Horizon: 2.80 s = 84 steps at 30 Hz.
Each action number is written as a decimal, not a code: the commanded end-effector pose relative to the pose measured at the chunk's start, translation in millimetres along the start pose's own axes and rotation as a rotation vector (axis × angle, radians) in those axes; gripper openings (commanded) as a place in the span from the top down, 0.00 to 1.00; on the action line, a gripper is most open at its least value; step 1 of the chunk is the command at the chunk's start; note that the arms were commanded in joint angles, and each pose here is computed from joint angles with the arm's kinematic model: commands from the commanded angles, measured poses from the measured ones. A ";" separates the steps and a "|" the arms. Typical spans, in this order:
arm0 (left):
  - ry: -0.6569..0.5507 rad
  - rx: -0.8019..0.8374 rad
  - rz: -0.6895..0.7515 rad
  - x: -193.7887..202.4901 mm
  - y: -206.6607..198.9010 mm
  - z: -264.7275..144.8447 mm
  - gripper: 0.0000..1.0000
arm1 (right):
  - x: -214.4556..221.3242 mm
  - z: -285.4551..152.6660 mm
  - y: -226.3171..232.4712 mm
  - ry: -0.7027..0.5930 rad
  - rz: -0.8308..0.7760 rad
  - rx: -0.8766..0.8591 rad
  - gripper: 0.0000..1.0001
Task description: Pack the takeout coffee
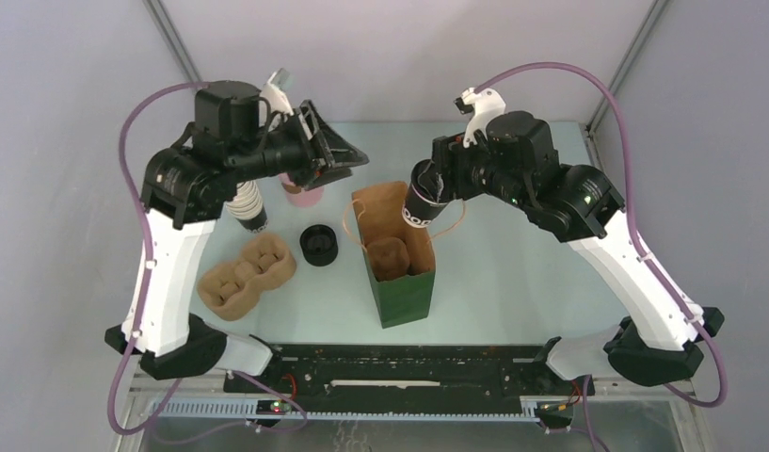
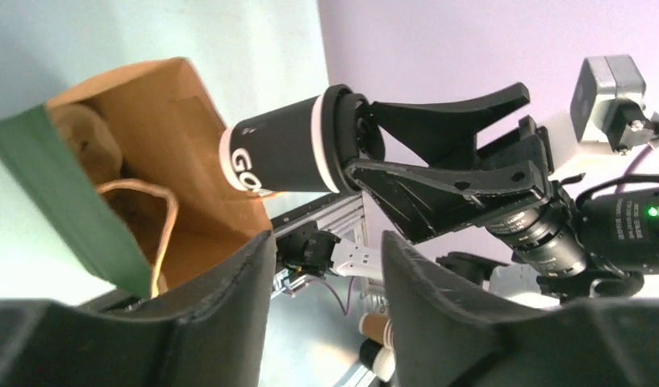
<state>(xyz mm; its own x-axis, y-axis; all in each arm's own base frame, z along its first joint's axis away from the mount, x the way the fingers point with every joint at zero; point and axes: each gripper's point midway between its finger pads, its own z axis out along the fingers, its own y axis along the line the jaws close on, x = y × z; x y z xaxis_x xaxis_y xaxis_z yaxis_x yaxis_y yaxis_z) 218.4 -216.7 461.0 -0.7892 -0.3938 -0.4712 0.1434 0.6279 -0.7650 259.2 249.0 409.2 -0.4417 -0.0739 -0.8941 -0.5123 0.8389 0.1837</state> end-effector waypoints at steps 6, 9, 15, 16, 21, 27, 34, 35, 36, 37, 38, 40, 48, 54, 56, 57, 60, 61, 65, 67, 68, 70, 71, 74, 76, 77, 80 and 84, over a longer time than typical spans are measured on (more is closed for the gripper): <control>0.173 0.304 -0.159 9.9 -45.1 62.5 0.45 | -17.3 -32.2 -10.4 -0.134 0.031 0.008 0.66; 0.220 0.133 -0.147 24.5 -4.8 86.8 0.57 | -18.2 -35.2 -12.4 -0.140 0.033 0.011 0.66; 0.184 -0.090 -0.074 34.1 50.4 84.6 0.62 | -19.2 -41.2 -11.9 -0.148 0.043 0.004 0.66; 0.193 -0.114 -0.068 38.8 57.7 82.7 0.62 | -19.8 -41.2 -10.7 -0.148 0.044 -0.001 0.66; 0.214 -0.275 0.002 53.2 97.3 63.5 0.63 | -22.6 -36.6 -1.1 -0.139 0.038 -0.028 0.67; 0.243 -0.364 0.035 68.7 124.6 47.8 0.65 | -24.8 -30.0 10.1 -0.131 0.026 -0.056 0.67; 0.234 -0.406 0.018 74.1 139.6 48.2 0.64 | -23.9 -21.7 23.7 -0.112 0.008 -0.082 0.67; 0.229 -0.405 0.016 73.9 140.1 49.2 0.61 | -24.2 -20.7 25.0 -0.110 0.005 -0.082 0.67; 0.224 -0.413 0.016 72.9 142.1 50.1 0.60 | -25.0 -20.9 25.7 -0.111 0.003 -0.082 0.67; 0.221 -0.419 0.017 72.1 143.5 51.0 0.59 | -24.1 -19.9 26.8 -0.107 0.000 -0.083 0.67; 0.216 -0.418 0.017 70.4 143.4 53.0 0.58 | -24.2 -19.7 27.3 -0.107 -0.002 -0.082 0.67; 0.207 -0.398 0.019 67.3 140.8 60.2 0.54 | -24.1 -19.4 28.3 -0.105 -0.005 -0.082 0.67; 0.193 -0.364 -0.031 65.3 142.7 86.1 0.52 | -22.6 -17.1 33.9 -0.087 -0.029 -0.085 0.67; 0.136 -0.426 -0.012 56.3 154.7 85.3 0.62 | -21.3 -15.6 36.8 -0.079 -0.043 -0.084 0.67; 0.137 -0.422 -0.019 56.9 154.0 89.7 0.59 | -19.8 -14.0 37.4 -0.073 -0.046 -0.084 0.67; 0.137 -0.424 -0.018 57.5 153.4 91.3 0.57 | -19.4 -13.6 37.6 -0.072 -0.046 -0.083 0.67; 0.129 -0.423 -0.012 57.8 152.3 95.8 0.56 | -16.2 -12.0 37.6 -0.062 -0.048 -0.082 0.67; 0.134 -0.429 -0.013 59.0 153.8 97.4 0.56 | -16.0 -11.8 37.6 -0.062 -0.047 -0.082 0.67; 0.146 -0.469 -0.013 61.9 162.5 103.3 0.59 | -16.4 -12.1 39.0 -0.065 -0.047 -0.085 0.67; 0.140 -0.466 -0.011 60.3 161.6 106.6 0.63 | -16.7 -12.2 39.5 -0.067 -0.047 -0.086 0.67; 0.138 -0.462 -0.008 59.3 160.6 107.9 0.65 | -16.6 -12.1 39.9 -0.067 -0.048 -0.087 0.67; 0.140 -0.466 -0.003 59.0 161.7 111.2 0.68 | -15.3 -11.7 40.4 -0.064 -0.053 -0.088 0.67; 0.145 -0.467 -0.004 59.7 162.4 112.6 0.71 | -15.0 -11.7 40.8 -0.063 -0.056 -0.089 0.67; 0.142 -0.433 -0.008 59.6 157.5 116.2 0.83 | -13.9 -11.8 40.8 -0.060 -0.066 -0.087 0.67; 0.122 -0.405 -0.002 55.7 151.0 114.8 0.89 | -13.6 -11.9 41.2 -0.060 -0.068 -0.088 0.67; 0.111 -0.388 0.002 53.4 147.3 114.0 0.92 | -12.5 -11.5 41.4 -0.057 -0.071 -0.089 0.67; 0.087 -0.332 0.012 46.6 134.0 114.7 1.00 | -11.2 -10.2 41.5 -0.057 -0.077 -0.089 0.67; 0.046 -0.264 0.016 33.0 113.3 115.5 1.00 | -13.8 -10.3 42.3 -0.068 -0.087 -0.093 0.67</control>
<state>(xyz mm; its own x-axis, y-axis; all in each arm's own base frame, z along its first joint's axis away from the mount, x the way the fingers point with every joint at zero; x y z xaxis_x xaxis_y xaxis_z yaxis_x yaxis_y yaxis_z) 268.2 -224.1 266.2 -0.8643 -0.3236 -0.3851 -0.0846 0.8482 -0.5229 236.0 279.3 421.6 -0.3916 -0.1124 -0.9133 -0.5993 0.7843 0.1604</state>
